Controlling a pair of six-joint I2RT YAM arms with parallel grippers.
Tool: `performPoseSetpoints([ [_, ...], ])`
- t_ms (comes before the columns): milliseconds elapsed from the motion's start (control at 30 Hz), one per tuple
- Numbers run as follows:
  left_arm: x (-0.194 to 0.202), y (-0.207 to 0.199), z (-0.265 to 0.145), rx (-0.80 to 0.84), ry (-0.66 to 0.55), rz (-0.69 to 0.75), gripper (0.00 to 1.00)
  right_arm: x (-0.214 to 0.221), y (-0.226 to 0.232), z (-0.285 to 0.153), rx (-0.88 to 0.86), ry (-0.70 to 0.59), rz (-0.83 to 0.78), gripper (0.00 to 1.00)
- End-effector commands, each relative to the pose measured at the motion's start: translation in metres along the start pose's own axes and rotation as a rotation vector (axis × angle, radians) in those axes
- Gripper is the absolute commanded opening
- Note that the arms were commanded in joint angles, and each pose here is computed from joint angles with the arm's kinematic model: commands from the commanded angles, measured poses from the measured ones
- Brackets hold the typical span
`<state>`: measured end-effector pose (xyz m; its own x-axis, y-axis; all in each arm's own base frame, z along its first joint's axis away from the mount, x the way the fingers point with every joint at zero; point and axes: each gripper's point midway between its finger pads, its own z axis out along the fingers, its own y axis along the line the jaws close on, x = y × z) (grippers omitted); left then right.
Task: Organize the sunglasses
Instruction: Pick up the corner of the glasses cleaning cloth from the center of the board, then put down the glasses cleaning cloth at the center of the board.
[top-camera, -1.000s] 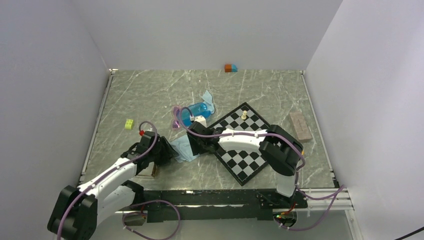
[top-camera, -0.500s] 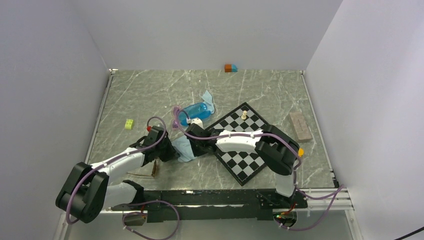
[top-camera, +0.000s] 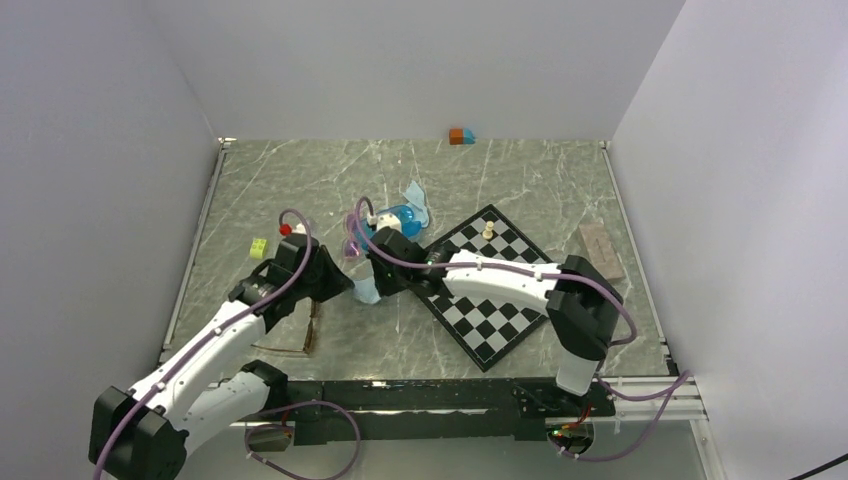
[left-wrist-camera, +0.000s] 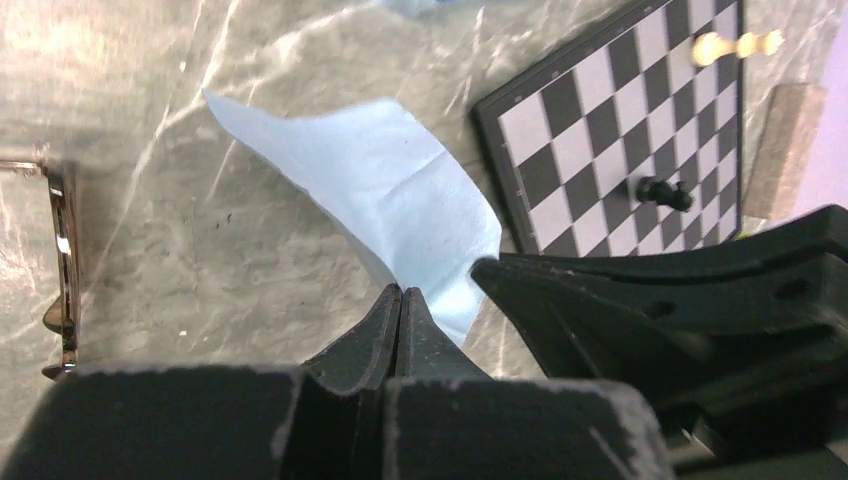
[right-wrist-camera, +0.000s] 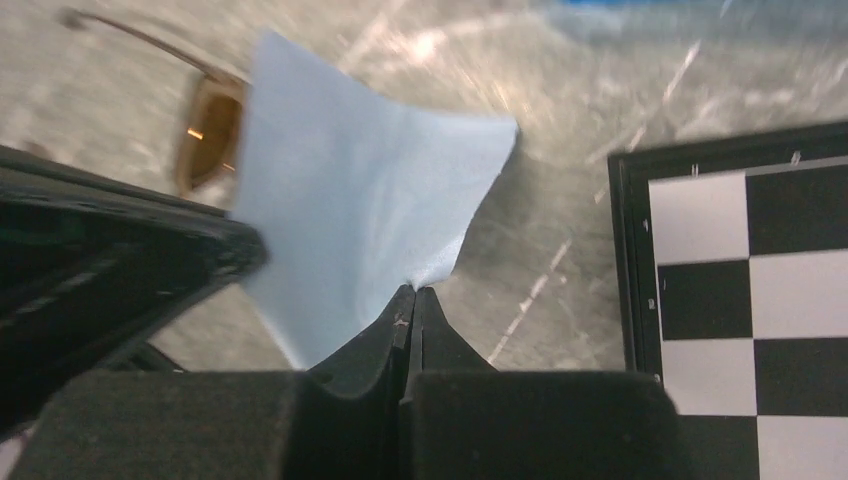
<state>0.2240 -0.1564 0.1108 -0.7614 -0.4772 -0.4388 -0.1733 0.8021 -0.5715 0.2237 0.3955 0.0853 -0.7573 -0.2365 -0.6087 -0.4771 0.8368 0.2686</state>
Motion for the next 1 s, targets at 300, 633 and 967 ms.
performPoseSetpoints([
  [300, 0.004, -0.007, -0.002, -0.039, 0.102, 0.075, 0.00, -0.017, -0.003, -0.043, 0.016, -0.063, 0.031, 0.00],
  [633, 0.095, 0.055, -0.001, -0.108, 0.379, 0.051, 0.43, 0.116, -0.019, -0.053, 0.025, 0.298, 0.058, 0.29],
  [967, 0.042, 0.026, -0.015, -0.102, 0.189, 0.114, 0.74, 0.042, -0.020, -0.069, 0.046, -0.002, -0.036, 0.62],
])
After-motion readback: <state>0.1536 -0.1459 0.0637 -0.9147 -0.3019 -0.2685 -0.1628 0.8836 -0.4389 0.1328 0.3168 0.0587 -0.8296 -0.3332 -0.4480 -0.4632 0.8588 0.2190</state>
